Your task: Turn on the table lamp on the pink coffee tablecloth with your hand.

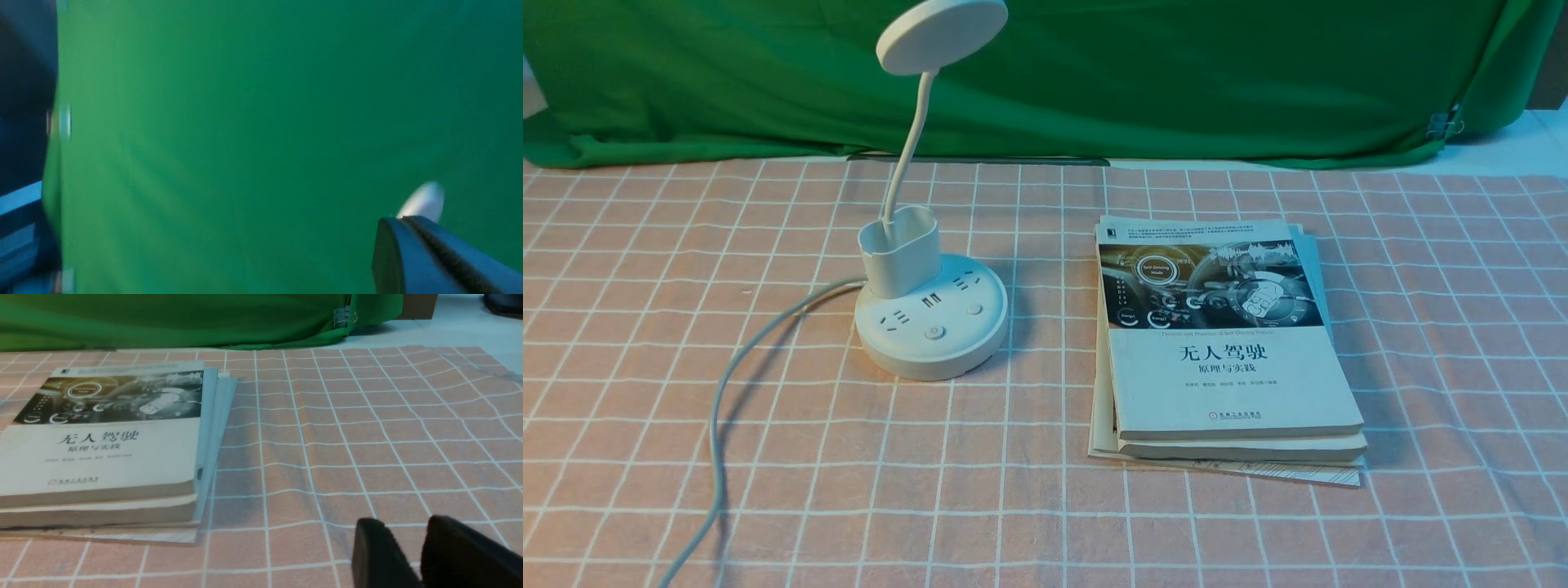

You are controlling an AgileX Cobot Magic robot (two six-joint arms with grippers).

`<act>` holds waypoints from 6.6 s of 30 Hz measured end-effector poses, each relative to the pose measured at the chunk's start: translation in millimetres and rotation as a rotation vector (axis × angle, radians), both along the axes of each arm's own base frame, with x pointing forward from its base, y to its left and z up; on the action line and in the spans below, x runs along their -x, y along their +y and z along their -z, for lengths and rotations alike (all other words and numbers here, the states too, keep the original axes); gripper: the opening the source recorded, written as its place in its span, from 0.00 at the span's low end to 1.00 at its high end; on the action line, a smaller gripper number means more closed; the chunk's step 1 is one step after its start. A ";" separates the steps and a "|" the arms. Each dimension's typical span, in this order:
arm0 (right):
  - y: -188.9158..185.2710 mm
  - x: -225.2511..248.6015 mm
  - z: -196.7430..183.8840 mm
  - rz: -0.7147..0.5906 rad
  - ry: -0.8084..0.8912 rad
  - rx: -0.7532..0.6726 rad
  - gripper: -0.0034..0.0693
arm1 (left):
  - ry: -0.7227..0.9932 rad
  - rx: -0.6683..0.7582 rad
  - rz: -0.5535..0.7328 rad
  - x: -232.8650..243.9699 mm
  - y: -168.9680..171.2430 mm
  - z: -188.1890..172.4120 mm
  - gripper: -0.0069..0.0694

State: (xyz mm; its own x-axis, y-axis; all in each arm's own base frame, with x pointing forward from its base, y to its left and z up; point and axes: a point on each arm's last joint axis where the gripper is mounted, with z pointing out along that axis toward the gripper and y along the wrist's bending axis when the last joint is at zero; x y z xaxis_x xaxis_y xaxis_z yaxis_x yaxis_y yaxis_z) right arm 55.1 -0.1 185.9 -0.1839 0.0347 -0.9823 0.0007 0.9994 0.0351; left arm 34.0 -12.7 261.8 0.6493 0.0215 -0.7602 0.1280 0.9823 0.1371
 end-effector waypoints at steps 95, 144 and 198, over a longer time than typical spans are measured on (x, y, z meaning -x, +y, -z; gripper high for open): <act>0.0 0.0 0.1 0.000 0.001 0.000 0.37 | 1.812 -0.311 0.172 -378.6 -173.3 83.2 0.08; 0.0 0.0 0.0 0.000 0.000 0.000 0.37 | 1.736 -0.246 0.147 -370.2 -180.5 78.9 0.08; 0.0 0.0 0.0 0.000 0.000 0.000 0.37 | 0.872 -0.139 0.269 -16.5 -15.3 -96.0 0.09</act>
